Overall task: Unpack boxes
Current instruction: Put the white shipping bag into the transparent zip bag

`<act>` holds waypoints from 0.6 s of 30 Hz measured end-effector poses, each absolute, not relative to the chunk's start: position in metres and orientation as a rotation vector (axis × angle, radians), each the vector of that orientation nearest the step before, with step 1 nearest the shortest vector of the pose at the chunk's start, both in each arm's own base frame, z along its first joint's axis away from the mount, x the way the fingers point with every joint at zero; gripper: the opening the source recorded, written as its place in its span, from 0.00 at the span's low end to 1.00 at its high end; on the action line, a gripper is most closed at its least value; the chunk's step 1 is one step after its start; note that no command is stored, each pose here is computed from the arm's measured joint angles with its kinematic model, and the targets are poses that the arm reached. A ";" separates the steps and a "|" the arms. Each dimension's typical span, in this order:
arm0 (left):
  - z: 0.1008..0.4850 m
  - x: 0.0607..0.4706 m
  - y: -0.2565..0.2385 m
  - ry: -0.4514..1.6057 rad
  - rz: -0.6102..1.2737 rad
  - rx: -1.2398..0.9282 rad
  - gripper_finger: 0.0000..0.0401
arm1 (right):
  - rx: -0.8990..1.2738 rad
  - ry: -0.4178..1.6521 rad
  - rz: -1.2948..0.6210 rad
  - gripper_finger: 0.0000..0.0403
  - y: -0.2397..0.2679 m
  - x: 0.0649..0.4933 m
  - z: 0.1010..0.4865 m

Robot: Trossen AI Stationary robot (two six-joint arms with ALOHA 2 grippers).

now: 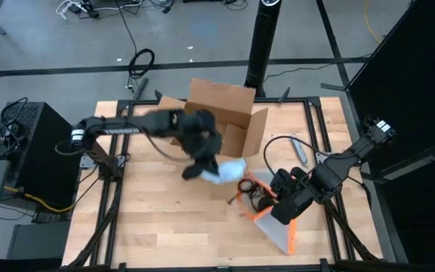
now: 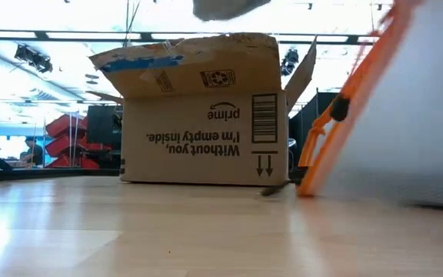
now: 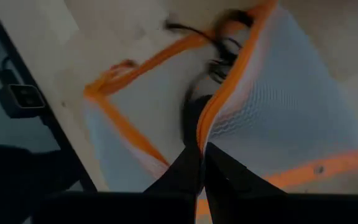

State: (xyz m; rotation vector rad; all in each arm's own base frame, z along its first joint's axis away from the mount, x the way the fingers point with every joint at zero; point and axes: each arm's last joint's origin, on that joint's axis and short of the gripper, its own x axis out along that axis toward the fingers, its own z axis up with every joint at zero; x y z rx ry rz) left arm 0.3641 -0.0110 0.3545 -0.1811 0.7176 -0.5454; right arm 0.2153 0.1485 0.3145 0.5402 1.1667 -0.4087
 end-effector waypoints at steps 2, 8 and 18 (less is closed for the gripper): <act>0.352 0.368 -0.031 0.703 -0.627 -0.164 0.00 | 0.565 1.153 -0.385 0.00 0.154 0.217 0.315; 0.302 0.401 -0.070 0.799 -0.617 -0.109 0.00 | 0.593 1.157 -0.356 0.00 0.160 0.223 0.312; 0.224 0.462 -0.081 0.747 -0.478 -0.186 0.04 | 0.595 1.140 -0.374 0.00 0.157 0.225 0.311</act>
